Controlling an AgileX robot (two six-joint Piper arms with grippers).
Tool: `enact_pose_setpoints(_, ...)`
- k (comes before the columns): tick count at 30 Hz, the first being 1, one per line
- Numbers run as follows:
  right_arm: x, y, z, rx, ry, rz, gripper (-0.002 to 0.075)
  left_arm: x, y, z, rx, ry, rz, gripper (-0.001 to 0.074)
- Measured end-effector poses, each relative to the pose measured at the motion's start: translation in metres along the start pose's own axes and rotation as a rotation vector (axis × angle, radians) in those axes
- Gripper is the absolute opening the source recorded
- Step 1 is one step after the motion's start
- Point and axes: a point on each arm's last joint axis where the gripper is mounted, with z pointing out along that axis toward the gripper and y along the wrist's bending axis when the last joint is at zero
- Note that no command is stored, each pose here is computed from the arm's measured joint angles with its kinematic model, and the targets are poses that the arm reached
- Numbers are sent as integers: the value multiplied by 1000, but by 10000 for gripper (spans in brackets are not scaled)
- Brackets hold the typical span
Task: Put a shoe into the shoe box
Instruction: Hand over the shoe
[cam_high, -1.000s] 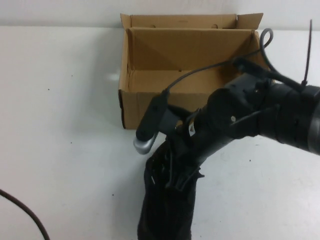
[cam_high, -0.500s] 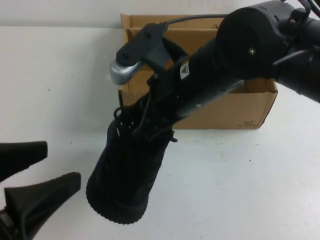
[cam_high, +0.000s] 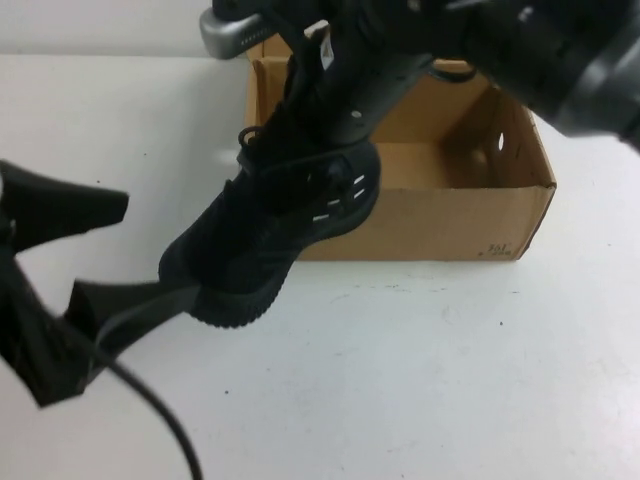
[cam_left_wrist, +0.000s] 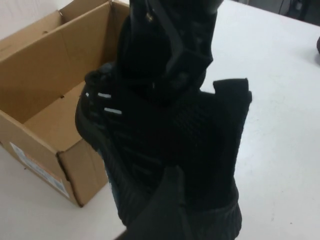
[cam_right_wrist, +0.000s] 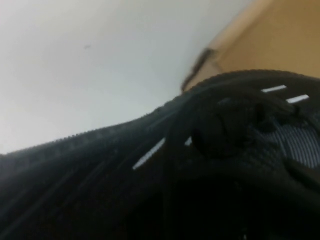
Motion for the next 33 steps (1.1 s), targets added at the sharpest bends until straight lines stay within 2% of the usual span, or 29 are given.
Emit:
enact_pose_setpoints(4,-15,-1,6,15,-11,46,2,-7,13,16,30,29,8,651)
enact_pose_setpoints(8,-23,3,4,-34,-48,74,1,-10,20,43,73,63,26,651)
enact_pose_setpoints(11,-25,5,0,-57,-53,80,1,-9,24,64,62,104,62,641)
enact_pose_setpoints(12,-24,6,0,-60,-51,81,1,-7,26,71,51,125,59,617)
enact_pose_setpoints(13,-24,6,0,-59,-48,81,1,-6,28,76,39,140,42,565)
enact_pose_setpoints(14,-24,6,0,-59,-44,77,2,-3,31,81,25,158,24,474)
enact_pose_setpoints(15,-23,6,0,-63,-39,65,2,-1,33,84,10,170,7,344)
enact_pose_setpoints(16,-23,7,0,-73,-35,51,1,0,35,86,0,177,0,248)
enact_pose_setpoints(18,-23,7,0,-84,-34,12,1,1,36,87,-12,185,-9,114)
enact_pose_setpoints(20,-23,7,0,-95,-34,-18,1,1,37,87,-15,186,-15,64)
enact_pose_setpoints(24,-23,7,-2,-107,-42,-83,19,-2,36,85,-11,181,-13,43)
enact_pose_setpoints(25,-23,8,-3,-113,-46,-86,40,-2,35,85,-6,182,-13,43)
enact_pose_setpoints(27,-24,10,-9,-141,-67,-85,146,-4,35,84,6,185,-11,39)
enact_pose_setpoints(30,-27,15,-20,-192,-109,-103,415,-3,31,83,48,208,-11,37)
enact_pose_setpoints(33,-27,18,-33,-215,-144,-172,596,-6,28,80,70,209,-8,36)
